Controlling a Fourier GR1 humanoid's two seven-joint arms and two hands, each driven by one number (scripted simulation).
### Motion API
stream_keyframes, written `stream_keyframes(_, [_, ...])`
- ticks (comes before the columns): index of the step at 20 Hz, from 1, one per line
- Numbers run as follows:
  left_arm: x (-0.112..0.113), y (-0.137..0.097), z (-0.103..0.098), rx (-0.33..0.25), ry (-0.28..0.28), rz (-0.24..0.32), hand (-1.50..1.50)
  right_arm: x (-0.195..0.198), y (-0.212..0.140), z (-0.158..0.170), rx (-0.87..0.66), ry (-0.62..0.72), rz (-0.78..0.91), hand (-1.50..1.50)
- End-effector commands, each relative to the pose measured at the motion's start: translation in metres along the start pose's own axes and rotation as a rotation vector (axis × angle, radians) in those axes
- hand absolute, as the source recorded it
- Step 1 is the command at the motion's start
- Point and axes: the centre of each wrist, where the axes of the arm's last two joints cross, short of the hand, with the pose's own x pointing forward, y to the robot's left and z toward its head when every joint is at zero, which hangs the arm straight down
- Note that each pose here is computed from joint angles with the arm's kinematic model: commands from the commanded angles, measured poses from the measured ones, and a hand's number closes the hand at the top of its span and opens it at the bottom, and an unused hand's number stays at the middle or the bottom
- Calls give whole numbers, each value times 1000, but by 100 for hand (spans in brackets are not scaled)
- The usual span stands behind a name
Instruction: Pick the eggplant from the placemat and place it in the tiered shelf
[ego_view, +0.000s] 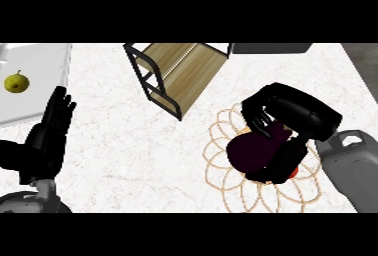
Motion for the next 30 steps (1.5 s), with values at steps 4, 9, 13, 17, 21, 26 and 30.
stream_keyframes(4, [6, 4, -9, -4, -30, -2, 0, 27, -64, 12, -246, 50, -47, 150])
stream_keyframes(9, [9, -16, -4, -22, -15, -1, 0, 16, -104, 10, -297, 114, -8, 150])
stream_keyframes(13, [13, -14, -8, -20, 5, 17, 0, 28, -93, -32, -329, 121, -26, 150])
stream_keyframes(17, [8, 7, -2, -26, -9, 4, 0, 7, -107, -58, -363, 122, -68, 150])
stream_keyframes(21, [5, -2, -2, -12, -11, -2, 0, -21, -88, -66, -364, 136, -96, 150])
stream_keyframes(26, [-9, -17, 3, -21, -7, -3, 0, -17, -81, -105, -395, 106, -99, 150])
stream_keyframes(30, [9, -23, -1, -52, -13, 31, 0, -44, -75, -116, -441, 111, -112, 150])
